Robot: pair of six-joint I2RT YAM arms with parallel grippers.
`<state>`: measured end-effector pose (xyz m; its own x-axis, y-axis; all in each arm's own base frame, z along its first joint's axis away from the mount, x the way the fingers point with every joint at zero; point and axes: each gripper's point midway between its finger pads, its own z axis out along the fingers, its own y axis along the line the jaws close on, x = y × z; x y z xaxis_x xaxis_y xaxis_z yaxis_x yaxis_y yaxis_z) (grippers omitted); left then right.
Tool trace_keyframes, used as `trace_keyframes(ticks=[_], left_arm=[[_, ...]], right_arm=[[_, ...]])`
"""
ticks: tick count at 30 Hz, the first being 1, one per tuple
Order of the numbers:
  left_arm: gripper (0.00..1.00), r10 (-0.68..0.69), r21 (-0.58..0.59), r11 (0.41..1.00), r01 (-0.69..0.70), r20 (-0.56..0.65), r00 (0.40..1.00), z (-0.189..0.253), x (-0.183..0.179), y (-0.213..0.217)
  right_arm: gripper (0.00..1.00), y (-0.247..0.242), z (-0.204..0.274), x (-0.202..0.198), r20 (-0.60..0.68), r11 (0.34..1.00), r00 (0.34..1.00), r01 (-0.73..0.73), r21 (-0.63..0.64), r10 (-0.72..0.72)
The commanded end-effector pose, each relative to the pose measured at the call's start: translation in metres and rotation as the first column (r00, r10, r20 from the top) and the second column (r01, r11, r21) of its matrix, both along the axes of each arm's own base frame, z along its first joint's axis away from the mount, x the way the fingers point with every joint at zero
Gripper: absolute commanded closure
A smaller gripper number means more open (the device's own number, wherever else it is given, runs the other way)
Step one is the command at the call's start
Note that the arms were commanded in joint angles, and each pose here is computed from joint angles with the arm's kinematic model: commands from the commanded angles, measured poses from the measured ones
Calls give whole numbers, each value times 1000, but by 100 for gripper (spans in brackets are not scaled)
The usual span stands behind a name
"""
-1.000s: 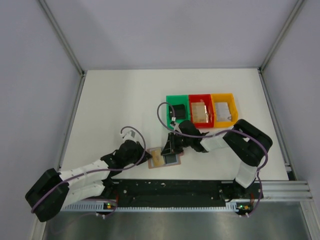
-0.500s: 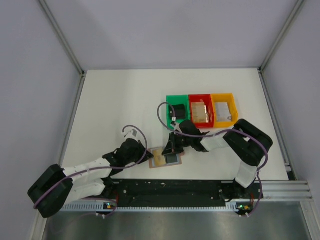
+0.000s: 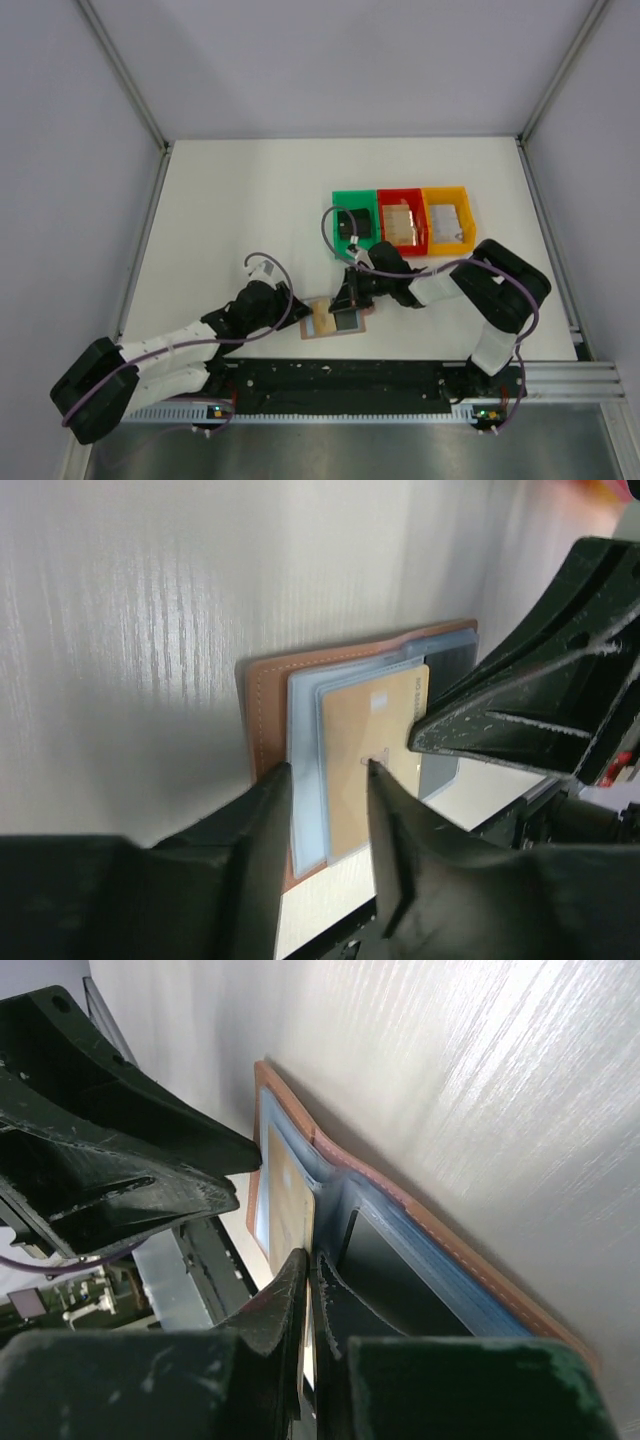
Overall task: Take the credit cards out of the card holder
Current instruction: Remove the credit card from the card holder.
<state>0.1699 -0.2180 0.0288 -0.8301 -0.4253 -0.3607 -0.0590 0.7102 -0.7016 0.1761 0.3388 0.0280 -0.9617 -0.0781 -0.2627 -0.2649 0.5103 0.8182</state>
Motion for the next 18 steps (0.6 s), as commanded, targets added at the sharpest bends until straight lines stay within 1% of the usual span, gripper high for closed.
trace_keyframes(ticks=[1, 2, 4, 5, 7, 8, 11, 12, 14, 16, 18], left_arm=[[52, 27, -54, 998, -25, 40, 999, 5, -2, 5], [47, 55, -53, 997, -52, 60, 997, 7, 2, 9], [39, 62, -57, 997, -59, 68, 996, 9, 2, 11], [37, 62, -58, 997, -58, 67, 996, 10, 2, 10], [36, 52, -61, 997, -48, 60, 997, 10, 1, 8], [39, 45, -58, 997, -42, 49, 998, 8, 0, 7], [57, 10, -74, 997, -7, 39, 999, 11, -3, 1], [61, 0, -79, 997, 4, 50, 999, 15, -2, -2], [63, -6, -75, 997, 11, 67, 998, 23, 1, -3], [62, 7, -62, 998, -1, 93, 996, 33, 7, -3], [60, 56, -15, 998, -54, 119, 991, 39, 17, 6]], right_arm=[[100, 10, 30, 3, 46, 991, 999, -19, 136, 13], [100, 11, 32, 3, 49, 988, 999, -17, 151, 10], [100, 13, 37, 3, 50, 982, 999, -18, 186, 9], [100, 14, 38, 2, 43, 980, 999, -15, 196, 6], [100, 16, 40, 2, 37, 976, 999, -14, 217, 6], [100, 16, 40, 2, 35, 975, 999, -12, 220, 5], [100, 15, 35, 4, 32, 982, 999, -6, 190, 0], [100, 14, 32, 4, 29, 985, 1000, -5, 174, 0], [100, 12, 26, 4, 29, 989, 1000, -2, 146, -2], [100, 11, 24, 6, 31, 992, 1000, -3, 128, -1], [100, 9, 16, 6, 31, 996, 1000, -2, 87, -1]])
